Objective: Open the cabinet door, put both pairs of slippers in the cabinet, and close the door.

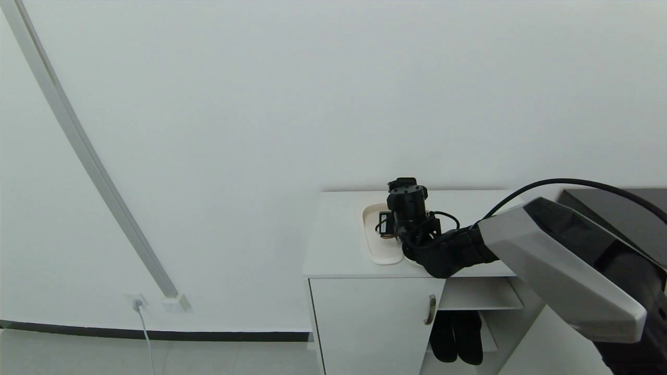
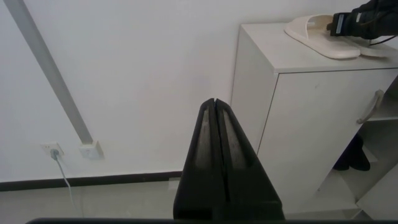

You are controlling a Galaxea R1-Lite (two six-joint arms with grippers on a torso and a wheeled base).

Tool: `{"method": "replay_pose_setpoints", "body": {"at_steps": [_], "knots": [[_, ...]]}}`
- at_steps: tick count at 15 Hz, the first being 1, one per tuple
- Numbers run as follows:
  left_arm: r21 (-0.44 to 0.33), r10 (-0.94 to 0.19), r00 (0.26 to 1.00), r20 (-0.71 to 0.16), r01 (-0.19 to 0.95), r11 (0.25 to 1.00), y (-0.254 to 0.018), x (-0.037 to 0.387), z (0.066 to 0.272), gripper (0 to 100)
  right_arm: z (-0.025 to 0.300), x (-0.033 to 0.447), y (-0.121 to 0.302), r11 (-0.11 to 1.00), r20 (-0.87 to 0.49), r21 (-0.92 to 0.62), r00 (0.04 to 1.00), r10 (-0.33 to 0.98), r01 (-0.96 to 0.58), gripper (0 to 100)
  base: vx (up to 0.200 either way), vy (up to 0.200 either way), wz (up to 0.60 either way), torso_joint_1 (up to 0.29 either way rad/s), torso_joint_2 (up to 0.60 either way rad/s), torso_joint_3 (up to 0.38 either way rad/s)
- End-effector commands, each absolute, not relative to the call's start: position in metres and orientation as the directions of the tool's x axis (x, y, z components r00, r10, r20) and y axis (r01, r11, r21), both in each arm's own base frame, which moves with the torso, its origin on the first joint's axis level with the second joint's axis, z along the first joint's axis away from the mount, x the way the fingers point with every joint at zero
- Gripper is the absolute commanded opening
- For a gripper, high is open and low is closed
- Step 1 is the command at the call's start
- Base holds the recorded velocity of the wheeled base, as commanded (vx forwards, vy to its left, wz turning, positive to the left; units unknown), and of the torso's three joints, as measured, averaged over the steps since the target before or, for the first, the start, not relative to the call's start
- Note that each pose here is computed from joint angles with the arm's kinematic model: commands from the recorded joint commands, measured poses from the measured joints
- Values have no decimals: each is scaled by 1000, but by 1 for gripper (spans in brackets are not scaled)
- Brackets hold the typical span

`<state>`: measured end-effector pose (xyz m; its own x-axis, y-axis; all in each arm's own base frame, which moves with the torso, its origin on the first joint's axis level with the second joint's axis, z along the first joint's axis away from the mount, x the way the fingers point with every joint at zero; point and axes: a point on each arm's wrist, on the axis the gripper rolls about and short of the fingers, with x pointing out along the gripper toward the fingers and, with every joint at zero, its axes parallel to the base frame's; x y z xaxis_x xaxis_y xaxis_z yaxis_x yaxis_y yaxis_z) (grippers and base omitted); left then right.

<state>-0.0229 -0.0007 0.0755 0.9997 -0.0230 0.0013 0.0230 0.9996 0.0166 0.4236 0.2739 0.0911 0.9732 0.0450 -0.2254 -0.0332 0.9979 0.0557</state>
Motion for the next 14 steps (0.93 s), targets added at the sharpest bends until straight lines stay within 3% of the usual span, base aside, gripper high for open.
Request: {"method": "replay_pose_setpoints", "body": {"at_steps": [1, 3, 6, 14], "knots": [[17, -23, 1000, 0, 23, 1000, -1, -23, 75, 0, 100, 421, 273, 997, -212, 65, 976, 49, -36, 0, 0, 0, 0, 0, 0, 0], [17, -23, 1000, 0, 23, 1000, -1, -23, 75, 0, 107, 418, 273, 997, -204, 69, 978, 52, -39, 0, 0, 0, 0, 0, 0, 0], [17, -23, 1000, 0, 23, 1000, -1, -23, 75, 0, 146, 375, 267, 993, -189, 83, 977, 99, -85, 0, 0, 0, 0, 0, 0, 0], [18, -23, 1000, 0, 23, 1000, -1, -23, 75, 0, 172, 232, 203, 897, -213, 137, 871, 442, -421, 0, 0, 0, 0, 0, 0, 0]]}}
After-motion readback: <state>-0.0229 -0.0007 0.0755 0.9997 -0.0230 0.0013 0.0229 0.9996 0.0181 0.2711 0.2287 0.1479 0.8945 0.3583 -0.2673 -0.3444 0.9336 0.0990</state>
